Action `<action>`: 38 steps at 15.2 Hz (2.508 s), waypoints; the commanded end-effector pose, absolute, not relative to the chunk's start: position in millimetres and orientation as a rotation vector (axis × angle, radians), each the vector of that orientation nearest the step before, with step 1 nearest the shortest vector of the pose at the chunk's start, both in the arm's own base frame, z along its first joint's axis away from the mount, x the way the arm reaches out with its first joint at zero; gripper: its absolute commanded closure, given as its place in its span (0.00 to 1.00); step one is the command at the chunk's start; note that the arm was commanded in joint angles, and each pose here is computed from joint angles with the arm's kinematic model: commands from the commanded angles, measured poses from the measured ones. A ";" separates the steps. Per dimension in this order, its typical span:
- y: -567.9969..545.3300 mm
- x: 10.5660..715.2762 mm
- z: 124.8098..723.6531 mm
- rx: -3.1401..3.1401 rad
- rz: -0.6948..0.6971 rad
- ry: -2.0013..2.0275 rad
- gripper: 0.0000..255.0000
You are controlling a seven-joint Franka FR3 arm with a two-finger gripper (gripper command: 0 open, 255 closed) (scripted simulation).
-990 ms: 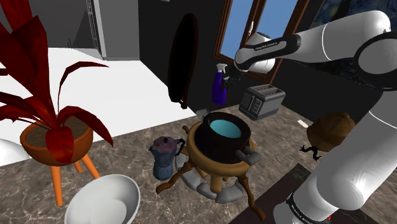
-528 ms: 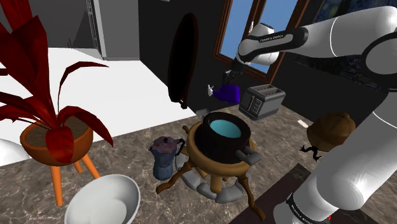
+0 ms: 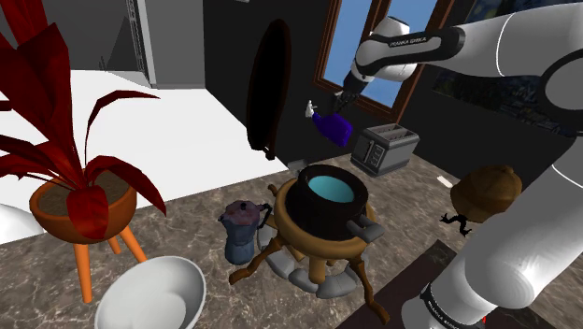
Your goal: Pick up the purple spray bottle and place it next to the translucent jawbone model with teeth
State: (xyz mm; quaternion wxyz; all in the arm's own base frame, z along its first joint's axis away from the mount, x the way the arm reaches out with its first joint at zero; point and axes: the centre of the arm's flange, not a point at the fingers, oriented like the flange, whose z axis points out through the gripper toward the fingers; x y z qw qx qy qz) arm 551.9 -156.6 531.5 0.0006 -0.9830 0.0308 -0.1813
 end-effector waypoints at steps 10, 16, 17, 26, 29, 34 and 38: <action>-156.8 551.9 589.2 -3.087 -0.569 0.097 1.00; -161.7 539.7 614.0 -3.087 -0.569 0.097 1.00; -166.6 527.4 614.0 -3.087 -0.569 0.097 1.00; -211.0 417.2 614.4 -3.087 -0.569 0.097 1.00; -225.7 380.5 614.5 -3.087 -0.569 0.097 1.00; -250.4 319.3 614.7 -3.087 -0.569 0.097 1.00; -270.1 270.3 614.9 -3.087 -0.569 0.097 1.00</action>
